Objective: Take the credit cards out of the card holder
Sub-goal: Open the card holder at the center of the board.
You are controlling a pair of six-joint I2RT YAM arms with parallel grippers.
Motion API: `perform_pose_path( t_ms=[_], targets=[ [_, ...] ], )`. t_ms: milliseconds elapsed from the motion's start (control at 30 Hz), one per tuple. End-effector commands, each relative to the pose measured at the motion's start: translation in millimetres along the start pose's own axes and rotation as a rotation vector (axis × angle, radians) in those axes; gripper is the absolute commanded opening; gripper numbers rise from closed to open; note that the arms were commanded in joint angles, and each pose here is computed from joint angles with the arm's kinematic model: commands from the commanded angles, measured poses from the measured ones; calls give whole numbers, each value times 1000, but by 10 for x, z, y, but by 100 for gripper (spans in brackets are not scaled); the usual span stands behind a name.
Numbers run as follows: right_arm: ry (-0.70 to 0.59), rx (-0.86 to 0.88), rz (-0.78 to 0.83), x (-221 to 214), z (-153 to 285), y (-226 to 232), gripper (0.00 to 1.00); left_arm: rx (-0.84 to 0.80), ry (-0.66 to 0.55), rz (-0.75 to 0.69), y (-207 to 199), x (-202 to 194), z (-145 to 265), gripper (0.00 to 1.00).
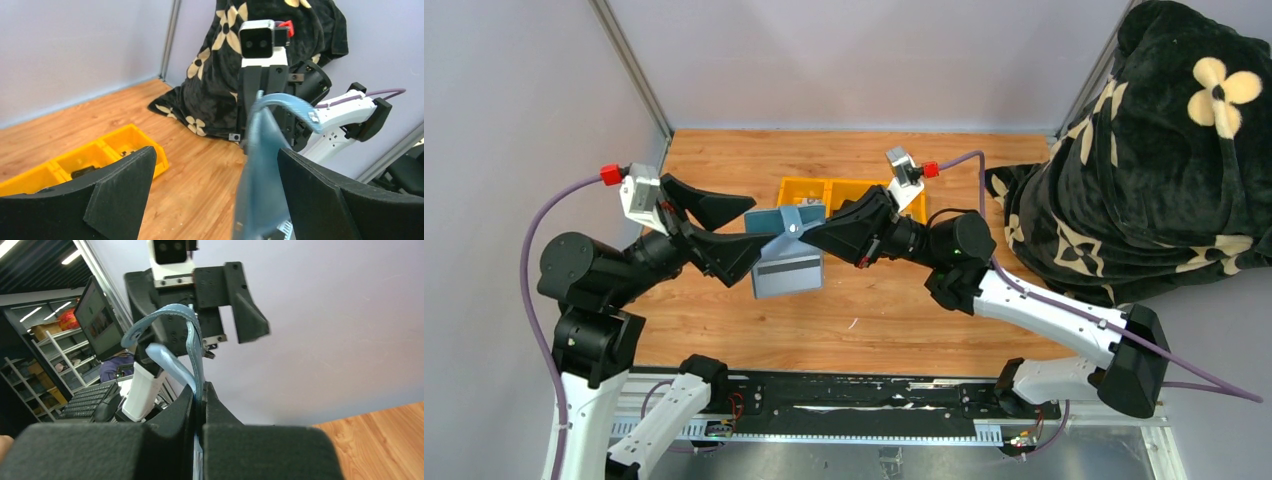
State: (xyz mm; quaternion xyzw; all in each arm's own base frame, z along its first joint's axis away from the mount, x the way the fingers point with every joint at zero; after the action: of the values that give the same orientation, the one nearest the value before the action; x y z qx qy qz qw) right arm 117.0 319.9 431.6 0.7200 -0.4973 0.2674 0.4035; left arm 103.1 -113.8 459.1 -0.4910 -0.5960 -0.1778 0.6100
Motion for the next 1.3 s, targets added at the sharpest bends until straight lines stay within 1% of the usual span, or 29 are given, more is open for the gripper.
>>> perform_pose_path(
  t_ms=[0,67,300,400,500,533,567,700,767,900,967,1000,1033,1067,1133,1200,1267],
  targets=[
    [-7,-116,-2,128,81,-130,0,-84,-2,-55,-214,91,90,100],
    [1,-126,5,164,99,-114,0,-134,22,-53,-266,46,116,100],
    [-7,-157,36,254,191,-76,0,-200,23,-86,-375,56,172,98],
    [-7,-119,24,281,168,-18,0,-225,53,-100,-337,-34,170,94],
    [11,-74,-14,258,117,5,0,-183,80,-124,-188,-165,146,82],
    [7,-56,-21,263,96,18,0,-162,84,-150,-130,-197,139,75],
    [12,-48,-33,239,80,3,0,-153,86,-158,-96,-220,131,70],
    [25,-31,-49,185,31,-2,0,-136,83,-138,-31,-257,96,50],
    [26,-26,-51,174,9,-4,0,-132,86,-136,-6,-282,89,42],
    [27,-24,-52,182,-12,-3,0,-116,117,-152,52,-368,108,26],
    [37,-13,-52,185,-21,12,2,-114,119,-170,65,-389,119,15],
    [47,-12,-55,176,-24,10,4,-109,116,-174,71,-392,122,10],
    [59,-9,-56,170,-27,13,11,-99,110,-175,75,-383,124,3],
    [74,-5,-56,158,-26,16,22,-87,107,-173,79,-374,127,0],
    [98,4,-53,131,-6,25,45,-90,117,-160,67,-371,127,0],
    [110,19,-38,112,29,45,58,-112,123,-149,39,-368,126,0],
    [101,47,-7,91,80,77,67,-116,114,-127,21,-348,116,0]
  ],
)
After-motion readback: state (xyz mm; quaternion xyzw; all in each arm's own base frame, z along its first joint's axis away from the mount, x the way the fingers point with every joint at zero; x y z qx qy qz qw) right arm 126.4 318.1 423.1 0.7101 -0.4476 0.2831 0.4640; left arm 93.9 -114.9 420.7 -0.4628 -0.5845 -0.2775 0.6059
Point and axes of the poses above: each gripper's point midway between its finger pads, its own z axis back along the fingers, its own y axis along the line the jaws close on, x = y × z, the point moved 7 cm from there along z, back along the fingers, and after that the axes turned 5 degrees about z, right-handed, at the moved point
